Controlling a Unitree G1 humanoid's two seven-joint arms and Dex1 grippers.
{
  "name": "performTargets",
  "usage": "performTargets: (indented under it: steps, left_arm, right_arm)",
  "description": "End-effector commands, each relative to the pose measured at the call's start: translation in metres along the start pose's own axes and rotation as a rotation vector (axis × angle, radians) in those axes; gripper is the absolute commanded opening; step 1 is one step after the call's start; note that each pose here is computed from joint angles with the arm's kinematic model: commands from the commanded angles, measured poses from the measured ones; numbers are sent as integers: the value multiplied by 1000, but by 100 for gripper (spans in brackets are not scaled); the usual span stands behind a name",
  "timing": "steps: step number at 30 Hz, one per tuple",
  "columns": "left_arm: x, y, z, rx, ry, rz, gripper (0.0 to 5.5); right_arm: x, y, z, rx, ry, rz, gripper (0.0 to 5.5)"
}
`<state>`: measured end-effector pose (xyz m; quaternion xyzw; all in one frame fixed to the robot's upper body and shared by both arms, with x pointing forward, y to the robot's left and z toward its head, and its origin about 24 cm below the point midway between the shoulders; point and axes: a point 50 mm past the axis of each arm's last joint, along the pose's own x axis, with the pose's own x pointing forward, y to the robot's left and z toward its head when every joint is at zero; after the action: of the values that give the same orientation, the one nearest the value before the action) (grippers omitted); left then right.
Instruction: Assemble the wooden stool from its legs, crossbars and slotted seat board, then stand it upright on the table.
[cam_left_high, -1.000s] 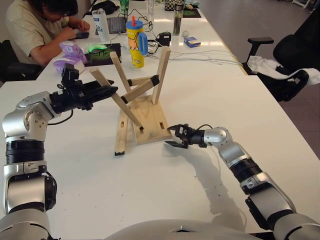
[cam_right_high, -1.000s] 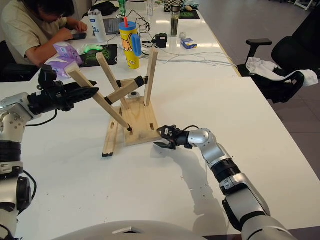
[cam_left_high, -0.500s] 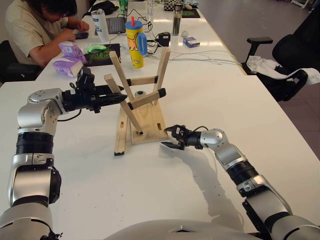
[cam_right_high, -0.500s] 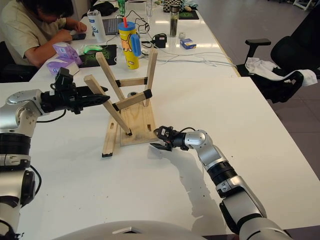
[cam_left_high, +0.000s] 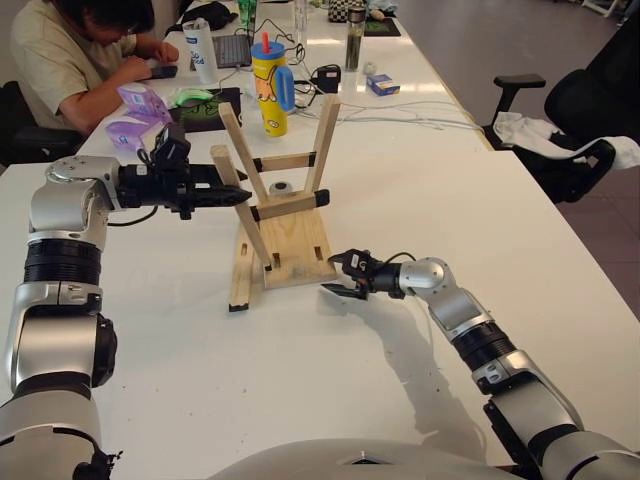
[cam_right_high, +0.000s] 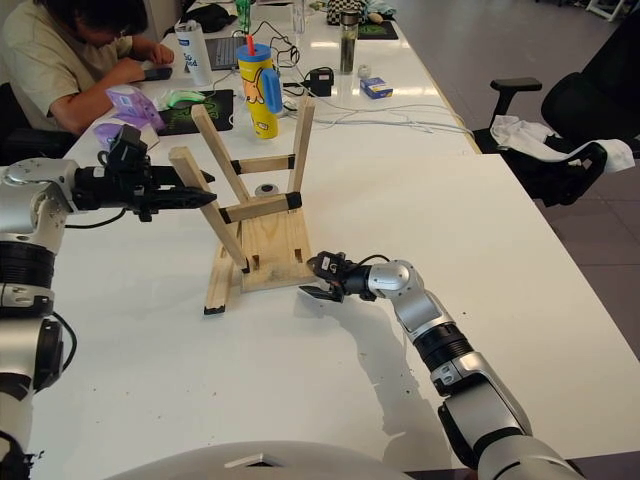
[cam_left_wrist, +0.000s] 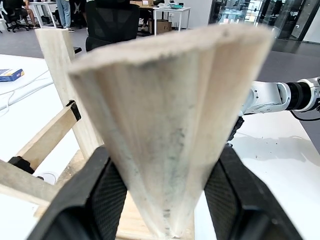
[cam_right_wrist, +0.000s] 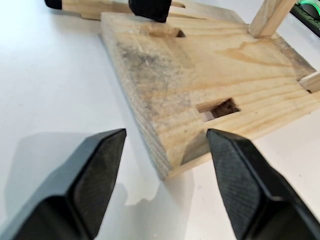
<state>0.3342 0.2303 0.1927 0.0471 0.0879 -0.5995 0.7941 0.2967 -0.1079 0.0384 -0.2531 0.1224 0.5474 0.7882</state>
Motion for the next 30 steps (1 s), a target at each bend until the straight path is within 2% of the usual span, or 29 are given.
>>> performTargets:
  steps: [1, 4, 7, 16, 21, 27, 30]
  left_arm:
    - [6, 0, 18, 48, -45, -15, 206]
    - [8, 2, 21, 48, -46, -21, 206]
    - [8, 5, 12, 50, 4, -7, 206]
    - [15, 12, -12, -12, 19, -6, 206]
    - [19, 11, -9, 14, 13, -39, 206]
    - [15, 12, -25, 146, 234, -13, 206]
    - [20, -3, -42, 177, 303, -89, 206]
  right_arm:
    - [5, 18, -22, 65, 100, 59, 300]
    - [5, 19, -23, 66, 102, 60, 300]
    - [6, 19, -22, 64, 103, 63, 300]
    - [8, 20, -21, 68, 99, 68, 300]
    - [8, 21, -21, 71, 101, 67, 300]
    - [9, 22, -20, 62, 106, 76, 300]
    - [11, 25, -21, 87, 100, 85, 300]
